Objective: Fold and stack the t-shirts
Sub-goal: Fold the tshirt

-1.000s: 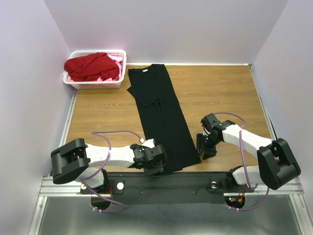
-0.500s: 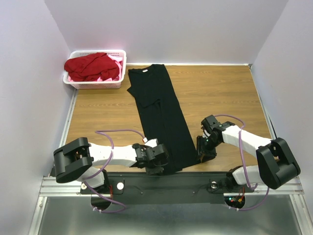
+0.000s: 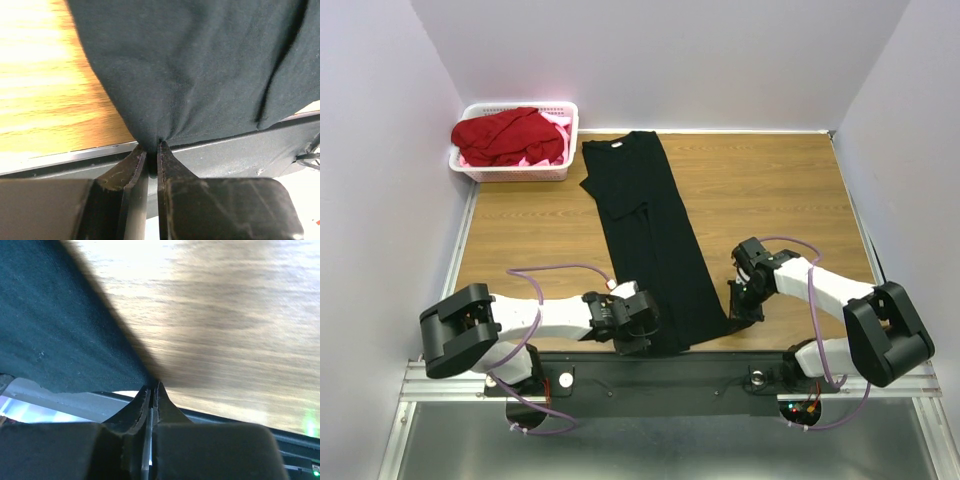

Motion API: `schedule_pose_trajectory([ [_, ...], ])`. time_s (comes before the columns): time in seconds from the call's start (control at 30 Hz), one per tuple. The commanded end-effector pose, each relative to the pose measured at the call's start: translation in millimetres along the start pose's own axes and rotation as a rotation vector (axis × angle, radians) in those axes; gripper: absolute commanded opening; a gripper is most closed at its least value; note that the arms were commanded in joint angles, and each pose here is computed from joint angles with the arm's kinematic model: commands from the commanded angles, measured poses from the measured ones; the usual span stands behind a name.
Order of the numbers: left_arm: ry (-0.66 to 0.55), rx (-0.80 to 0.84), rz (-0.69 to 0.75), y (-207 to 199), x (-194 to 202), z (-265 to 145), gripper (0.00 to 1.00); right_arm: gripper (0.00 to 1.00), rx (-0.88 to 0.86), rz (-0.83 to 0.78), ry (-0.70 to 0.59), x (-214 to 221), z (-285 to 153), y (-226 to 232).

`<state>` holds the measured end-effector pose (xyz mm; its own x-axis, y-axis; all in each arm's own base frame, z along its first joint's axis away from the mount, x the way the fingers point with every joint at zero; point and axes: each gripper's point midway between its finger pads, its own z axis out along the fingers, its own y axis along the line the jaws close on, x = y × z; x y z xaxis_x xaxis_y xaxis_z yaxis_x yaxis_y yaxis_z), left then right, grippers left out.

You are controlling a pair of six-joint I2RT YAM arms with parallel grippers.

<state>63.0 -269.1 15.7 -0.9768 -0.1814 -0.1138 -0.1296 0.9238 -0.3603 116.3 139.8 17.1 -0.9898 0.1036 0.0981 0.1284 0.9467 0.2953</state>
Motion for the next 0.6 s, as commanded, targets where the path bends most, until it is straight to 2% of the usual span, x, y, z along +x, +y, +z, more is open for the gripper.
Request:
schedule_pose_trajectory([
  [0.0,-0.048,-0.042,-0.015,21,-10,-4,0.09,0.01,0.114,0.019,-0.037,-1,-10,-17],
  [0.27,-0.041,-0.028,-0.016,20,-9,-8,0.07,0.01,0.088,0.007,-0.016,3,-13,-13],
  [0.4,-0.038,0.015,-0.020,9,-10,-18,0.03,0.00,0.048,-0.010,-0.062,-11,-27,3],
  [0.57,-0.095,0.096,-0.083,-10,-28,-49,0.01,0.01,0.012,-0.060,-0.172,-50,-63,36],
])
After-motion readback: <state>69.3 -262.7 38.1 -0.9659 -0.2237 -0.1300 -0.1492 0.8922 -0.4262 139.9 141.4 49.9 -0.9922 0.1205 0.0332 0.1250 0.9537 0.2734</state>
